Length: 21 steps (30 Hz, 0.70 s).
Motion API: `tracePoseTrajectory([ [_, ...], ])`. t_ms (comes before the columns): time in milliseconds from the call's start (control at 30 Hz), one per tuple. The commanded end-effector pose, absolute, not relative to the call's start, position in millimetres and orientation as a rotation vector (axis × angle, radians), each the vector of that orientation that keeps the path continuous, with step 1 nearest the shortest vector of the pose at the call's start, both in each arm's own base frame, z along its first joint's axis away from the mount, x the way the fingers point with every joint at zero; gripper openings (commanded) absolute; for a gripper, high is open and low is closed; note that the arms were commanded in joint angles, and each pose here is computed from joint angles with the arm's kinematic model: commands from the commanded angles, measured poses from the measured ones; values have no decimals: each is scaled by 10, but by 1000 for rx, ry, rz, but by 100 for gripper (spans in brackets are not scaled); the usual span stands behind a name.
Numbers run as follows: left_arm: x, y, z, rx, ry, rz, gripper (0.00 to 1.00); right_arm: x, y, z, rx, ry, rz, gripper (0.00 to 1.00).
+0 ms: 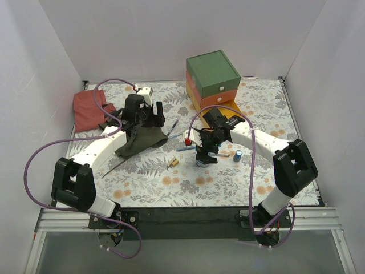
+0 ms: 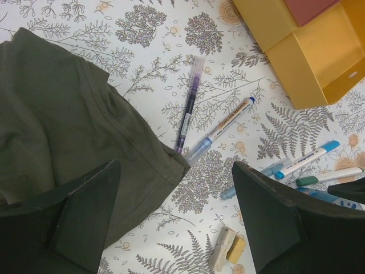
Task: Sort the stationery into containers
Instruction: Pick up the stationery from the center of the board.
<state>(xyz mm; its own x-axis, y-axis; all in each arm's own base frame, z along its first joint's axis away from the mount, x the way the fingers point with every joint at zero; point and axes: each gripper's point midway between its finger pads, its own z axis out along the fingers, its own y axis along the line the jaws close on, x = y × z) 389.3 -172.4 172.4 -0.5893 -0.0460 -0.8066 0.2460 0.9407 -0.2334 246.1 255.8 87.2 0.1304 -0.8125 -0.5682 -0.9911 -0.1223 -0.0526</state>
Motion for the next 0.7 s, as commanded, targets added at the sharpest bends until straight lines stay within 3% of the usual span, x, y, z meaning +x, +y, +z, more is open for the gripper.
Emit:
tracePoseTrajectory([
  [0,3957,-1689,1755,138,2144,-382,80,2441,2586,863,-2005,1711,580,98],
  [267,3983,-1692,1759,136,2141,-382,80,2423,2553,730,-2023,1749,580,97],
  [333,3986,-1701,1763,137,2139,-383,80,2423,2575,723,-2018,1754,591,93],
  [367,3986,-1701,1763,137,2139,-383,80,2425,2581,713,-2016,1759,595,90],
  [567,3990,-1696,1765,141,2137,-382,80,2475,2605,783,-2002,1752,583,50],
  [667,3988,-1683,1755,144,2135,-377,80,2541,2595,928,-1990,1734,537,39],
])
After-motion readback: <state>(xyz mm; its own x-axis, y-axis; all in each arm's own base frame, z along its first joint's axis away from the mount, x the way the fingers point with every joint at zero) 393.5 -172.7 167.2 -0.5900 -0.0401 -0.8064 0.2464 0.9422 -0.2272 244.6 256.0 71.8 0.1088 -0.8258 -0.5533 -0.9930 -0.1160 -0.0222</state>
